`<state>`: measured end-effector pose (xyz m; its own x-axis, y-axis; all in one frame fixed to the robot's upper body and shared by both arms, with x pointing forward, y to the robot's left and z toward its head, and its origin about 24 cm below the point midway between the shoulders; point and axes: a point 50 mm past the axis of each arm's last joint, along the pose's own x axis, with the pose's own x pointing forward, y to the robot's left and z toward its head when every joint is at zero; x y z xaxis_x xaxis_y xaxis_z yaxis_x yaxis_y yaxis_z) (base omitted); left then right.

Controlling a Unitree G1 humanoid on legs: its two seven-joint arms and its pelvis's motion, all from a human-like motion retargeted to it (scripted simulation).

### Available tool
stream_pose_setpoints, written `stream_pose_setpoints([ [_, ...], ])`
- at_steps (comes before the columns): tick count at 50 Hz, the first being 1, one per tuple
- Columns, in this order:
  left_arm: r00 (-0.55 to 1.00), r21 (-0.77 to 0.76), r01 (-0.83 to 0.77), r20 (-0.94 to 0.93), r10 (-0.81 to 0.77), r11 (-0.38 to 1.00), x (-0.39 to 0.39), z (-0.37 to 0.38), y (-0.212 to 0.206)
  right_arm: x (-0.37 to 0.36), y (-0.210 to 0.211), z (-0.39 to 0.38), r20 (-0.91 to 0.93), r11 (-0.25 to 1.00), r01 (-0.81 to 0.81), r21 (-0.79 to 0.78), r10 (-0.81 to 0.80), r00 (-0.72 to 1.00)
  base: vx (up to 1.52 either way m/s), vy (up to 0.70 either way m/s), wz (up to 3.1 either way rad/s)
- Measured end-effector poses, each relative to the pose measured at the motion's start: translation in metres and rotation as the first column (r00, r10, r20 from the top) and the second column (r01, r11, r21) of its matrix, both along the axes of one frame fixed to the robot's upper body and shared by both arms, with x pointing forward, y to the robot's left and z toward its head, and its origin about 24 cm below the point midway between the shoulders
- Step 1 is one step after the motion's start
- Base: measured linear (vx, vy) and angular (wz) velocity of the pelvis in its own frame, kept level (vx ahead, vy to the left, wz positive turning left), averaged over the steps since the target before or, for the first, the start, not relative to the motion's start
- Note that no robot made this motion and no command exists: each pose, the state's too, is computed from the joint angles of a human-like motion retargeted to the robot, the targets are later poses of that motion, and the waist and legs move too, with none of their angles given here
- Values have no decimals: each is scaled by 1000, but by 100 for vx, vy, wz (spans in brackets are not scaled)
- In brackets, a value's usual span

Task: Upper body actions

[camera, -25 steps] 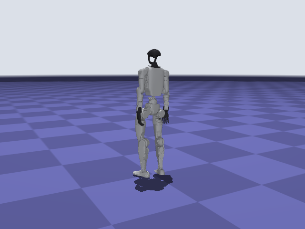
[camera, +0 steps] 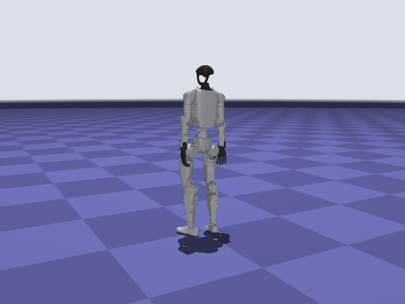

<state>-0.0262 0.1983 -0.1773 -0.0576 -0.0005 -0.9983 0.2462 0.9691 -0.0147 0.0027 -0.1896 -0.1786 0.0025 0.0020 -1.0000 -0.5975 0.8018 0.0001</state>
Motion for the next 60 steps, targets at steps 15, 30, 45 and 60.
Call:
stream_pose_setpoints([
  [15,925,71,-112,372,78,991,151,29,54,101,9,11,197,974,211,84,-224,954,0,1,0],
  [30,305,-29,-286,945,120,958,378,223,93,364,72,196,647,786,59,616,-547,532,-2,3,-2],
  [45,-532,-383,-200,815,228,902,426,473,88,422,42,491,587,658,-316,684,-753,-298,0,0,2],
  [60,-946,-399,-149,325,-13,905,324,663,108,326,-25,679,98,588,-596,546,-752,-652,-5,-2,3],
])
